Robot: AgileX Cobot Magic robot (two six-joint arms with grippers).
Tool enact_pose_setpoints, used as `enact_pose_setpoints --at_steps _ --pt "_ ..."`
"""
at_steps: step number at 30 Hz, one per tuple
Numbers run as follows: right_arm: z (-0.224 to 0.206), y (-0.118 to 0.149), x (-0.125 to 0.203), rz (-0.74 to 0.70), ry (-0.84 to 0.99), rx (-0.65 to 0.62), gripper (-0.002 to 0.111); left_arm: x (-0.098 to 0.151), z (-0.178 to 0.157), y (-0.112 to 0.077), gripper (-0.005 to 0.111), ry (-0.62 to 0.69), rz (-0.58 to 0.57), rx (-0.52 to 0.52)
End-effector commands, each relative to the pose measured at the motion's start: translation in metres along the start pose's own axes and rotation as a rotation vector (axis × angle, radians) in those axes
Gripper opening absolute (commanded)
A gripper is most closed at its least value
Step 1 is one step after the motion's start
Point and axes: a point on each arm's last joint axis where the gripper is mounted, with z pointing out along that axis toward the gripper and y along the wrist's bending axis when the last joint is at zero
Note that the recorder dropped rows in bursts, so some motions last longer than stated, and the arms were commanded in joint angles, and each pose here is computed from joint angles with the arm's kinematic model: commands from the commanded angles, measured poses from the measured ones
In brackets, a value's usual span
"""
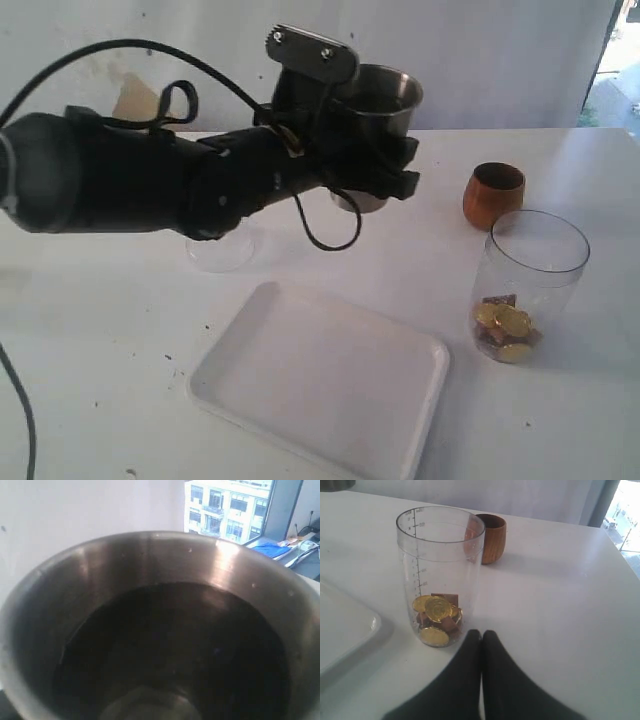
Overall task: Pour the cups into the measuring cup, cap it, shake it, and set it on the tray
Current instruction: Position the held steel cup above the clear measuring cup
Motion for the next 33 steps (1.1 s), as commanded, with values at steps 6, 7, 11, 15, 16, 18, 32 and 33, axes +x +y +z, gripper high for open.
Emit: enact_pose_setpoints --at_steps 6,7,11,15,16,18,32,33 --pt "0.001 0.000 0.000 0.001 -0.004 -0.002 0.000 -0.010 0.028 -0.024 0.000 -0.100 0.032 0.044" --pt "0.001 0.000 0.000 0.001 -0.004 -0.002 0.000 -0.008 0.030 -0.025 0.000 -0.101 0.055 0.051" --pt "0.001 0.000 0.000 0.001 -0.004 -0.002 0.000 -0.001 0.039 -0.027 0.000 -0.110 0.109 0.067" --pt "0.001 0.000 0.000 0.001 -0.004 -0.002 0.000 0.000 0.047 -0.029 0.000 -0.118 0.123 0.071" --pt "0.001 0.000 0.000 0.001 -0.004 -0.002 0.000 -0.001 0.049 -0.029 0.000 -0.124 0.120 0.071" --pt "0.001 0.000 0.000 0.001 -0.004 -0.002 0.000 -0.003 0.053 -0.029 0.000 -0.128 0.108 0.072" --pt "0.001 0.000 0.000 0.001 -0.004 -0.002 0.000 -0.009 0.051 -0.066 0.000 -0.176 0.233 0.201" --pt "0.001 0.000 0.000 0.001 -0.004 -0.002 0.000 -0.010 0.051 -0.066 0.000 -0.184 0.236 0.201"
